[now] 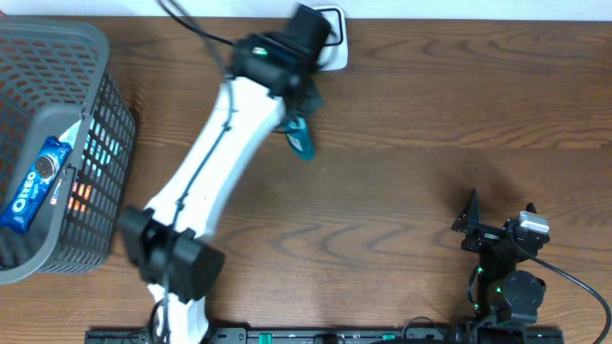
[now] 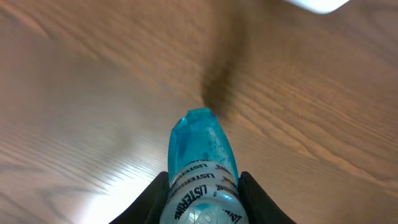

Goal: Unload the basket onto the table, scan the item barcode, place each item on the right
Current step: 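Lift the mouthwash bottle out and carry it toward the scanner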

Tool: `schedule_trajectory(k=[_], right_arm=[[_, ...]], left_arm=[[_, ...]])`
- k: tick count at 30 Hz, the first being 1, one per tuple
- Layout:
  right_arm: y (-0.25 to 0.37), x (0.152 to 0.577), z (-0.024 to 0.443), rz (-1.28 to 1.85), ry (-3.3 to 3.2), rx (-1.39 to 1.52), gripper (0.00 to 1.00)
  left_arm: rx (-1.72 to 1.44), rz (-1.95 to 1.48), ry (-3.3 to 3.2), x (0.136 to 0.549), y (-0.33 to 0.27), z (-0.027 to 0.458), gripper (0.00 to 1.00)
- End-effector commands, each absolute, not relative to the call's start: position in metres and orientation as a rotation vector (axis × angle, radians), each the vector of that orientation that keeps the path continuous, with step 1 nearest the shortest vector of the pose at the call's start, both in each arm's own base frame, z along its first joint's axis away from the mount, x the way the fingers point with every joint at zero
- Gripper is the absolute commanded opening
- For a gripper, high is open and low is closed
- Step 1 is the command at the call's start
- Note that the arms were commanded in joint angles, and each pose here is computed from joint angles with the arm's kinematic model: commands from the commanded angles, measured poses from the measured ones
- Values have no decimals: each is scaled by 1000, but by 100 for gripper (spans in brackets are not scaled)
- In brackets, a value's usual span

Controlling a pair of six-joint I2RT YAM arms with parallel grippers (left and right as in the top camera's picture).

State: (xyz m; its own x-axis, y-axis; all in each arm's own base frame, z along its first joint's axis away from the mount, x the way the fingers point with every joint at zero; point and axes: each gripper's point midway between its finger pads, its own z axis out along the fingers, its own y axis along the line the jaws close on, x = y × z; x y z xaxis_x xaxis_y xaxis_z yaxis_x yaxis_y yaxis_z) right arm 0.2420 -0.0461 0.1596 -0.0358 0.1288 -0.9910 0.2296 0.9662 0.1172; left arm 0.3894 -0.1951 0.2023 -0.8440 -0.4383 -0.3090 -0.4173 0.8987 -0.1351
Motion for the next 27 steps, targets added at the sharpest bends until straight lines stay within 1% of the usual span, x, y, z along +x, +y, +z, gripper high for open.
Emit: schedule_trajectory(k=[1, 5, 9, 12, 13, 14, 15, 18, 19, 21, 23, 24, 25, 27], right_arm=[[-46, 242, 159, -74, 1609, 289, 99], [-46, 242, 159, -74, 1609, 289, 99], [-46, 242, 159, -74, 1609, 289, 99], [-46, 242, 159, -74, 1609, 289, 99], [-46, 242, 159, -74, 1609, 289, 99], [-46, 242, 159, -74, 1609, 289, 99], [-46, 242, 159, -74, 1609, 289, 99], [-46, 242, 159, -74, 1609, 289, 99], [-46, 242, 159, -74, 1609, 289, 99], [-46, 242, 159, -74, 1609, 289, 99], [-46, 242, 159, -74, 1609, 289, 99], [-46, 242, 159, -74, 1609, 289, 99], [-46, 242, 159, -74, 1609, 289, 99], [-46, 242, 159, -74, 1609, 289, 99]], left_arm=[[-824, -39, 2701, 383, -222, 173, 27], [-937, 8, 2715, 371, -265, 122, 27], [-932, 30, 2680, 370, -273, 116, 28], [-906, 37, 2662, 369, -276, 118, 38], [-905, 38, 2662, 369, -276, 118, 38], [-904, 39, 2662, 369, -276, 118, 45], [-896, 40, 2665, 369, -276, 118, 56], [-873, 43, 2672, 369, -276, 118, 72], [-869, 44, 2673, 369, -276, 118, 79], [-869, 43, 2672, 369, -276, 119, 87], [-859, 42, 2669, 370, -275, 122, 99], [-845, 42, 2669, 371, -274, 123, 100], [-823, 37, 2672, 371, -274, 127, 98], [-808, 22, 2669, 370, -274, 134, 98]])
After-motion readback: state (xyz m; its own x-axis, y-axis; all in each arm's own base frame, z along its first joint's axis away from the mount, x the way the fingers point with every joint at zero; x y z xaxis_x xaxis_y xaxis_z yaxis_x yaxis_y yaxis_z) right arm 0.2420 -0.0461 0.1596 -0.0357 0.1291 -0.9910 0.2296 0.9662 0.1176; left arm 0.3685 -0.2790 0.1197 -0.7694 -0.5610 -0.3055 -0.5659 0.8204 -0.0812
